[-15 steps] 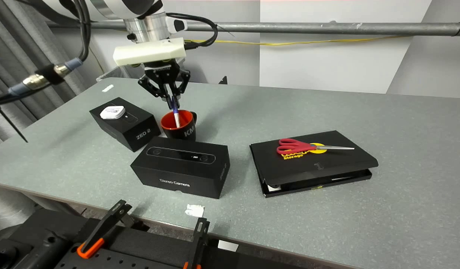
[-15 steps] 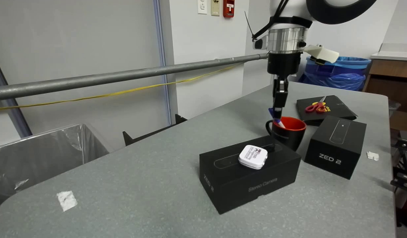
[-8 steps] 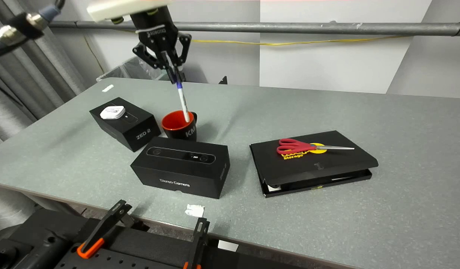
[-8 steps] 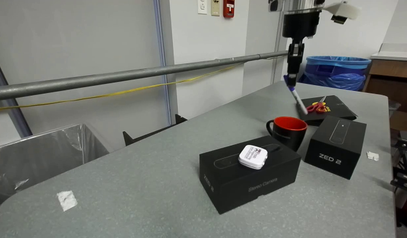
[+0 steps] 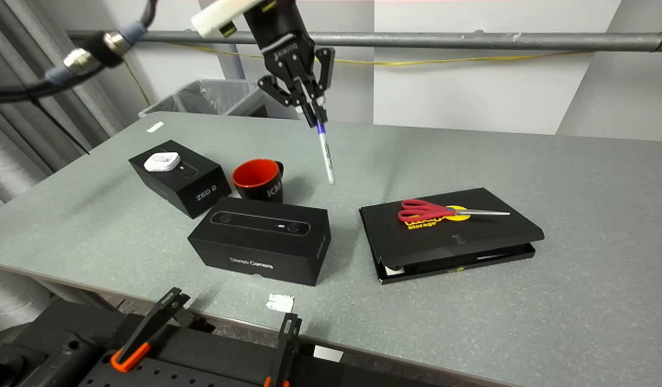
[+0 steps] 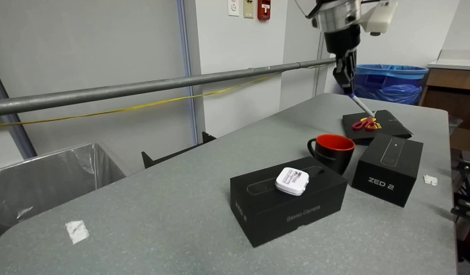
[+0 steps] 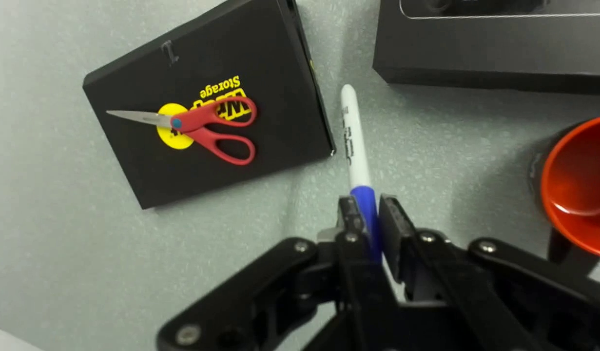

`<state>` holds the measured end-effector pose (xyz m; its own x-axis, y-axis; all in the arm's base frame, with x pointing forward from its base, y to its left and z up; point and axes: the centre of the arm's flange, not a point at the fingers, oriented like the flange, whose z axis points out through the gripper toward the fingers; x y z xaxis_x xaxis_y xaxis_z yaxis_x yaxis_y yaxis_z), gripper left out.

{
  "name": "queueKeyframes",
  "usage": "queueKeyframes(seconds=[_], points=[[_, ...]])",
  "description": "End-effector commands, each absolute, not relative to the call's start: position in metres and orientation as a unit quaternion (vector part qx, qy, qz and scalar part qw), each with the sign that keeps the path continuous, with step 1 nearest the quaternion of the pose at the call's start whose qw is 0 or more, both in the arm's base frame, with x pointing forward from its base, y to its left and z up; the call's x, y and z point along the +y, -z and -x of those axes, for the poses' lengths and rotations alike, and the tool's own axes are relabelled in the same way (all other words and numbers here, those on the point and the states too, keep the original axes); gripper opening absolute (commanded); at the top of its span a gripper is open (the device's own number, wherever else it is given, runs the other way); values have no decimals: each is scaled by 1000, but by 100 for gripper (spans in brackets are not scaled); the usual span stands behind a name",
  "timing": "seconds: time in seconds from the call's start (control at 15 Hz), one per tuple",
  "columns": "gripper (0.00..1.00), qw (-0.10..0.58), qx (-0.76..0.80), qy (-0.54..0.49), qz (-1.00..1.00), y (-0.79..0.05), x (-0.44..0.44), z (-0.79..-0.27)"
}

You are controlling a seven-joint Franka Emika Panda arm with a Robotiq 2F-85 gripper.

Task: Remove the blue sharpie from the mug and put it on the table

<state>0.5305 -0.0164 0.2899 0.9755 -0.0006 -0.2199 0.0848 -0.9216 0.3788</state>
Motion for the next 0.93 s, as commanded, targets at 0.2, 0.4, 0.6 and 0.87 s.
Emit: queueKeyframes(seconds=[0.2, 0.4, 0.6, 0.87], points=[[4, 221, -27, 164, -961, -176, -25, -591], [41, 212, -24, 147, -966, -180, -27, -590], [63, 203, -29, 120, -971, -196, -30, -593], [94, 199, -31, 100, -974, -209, -31, -599]])
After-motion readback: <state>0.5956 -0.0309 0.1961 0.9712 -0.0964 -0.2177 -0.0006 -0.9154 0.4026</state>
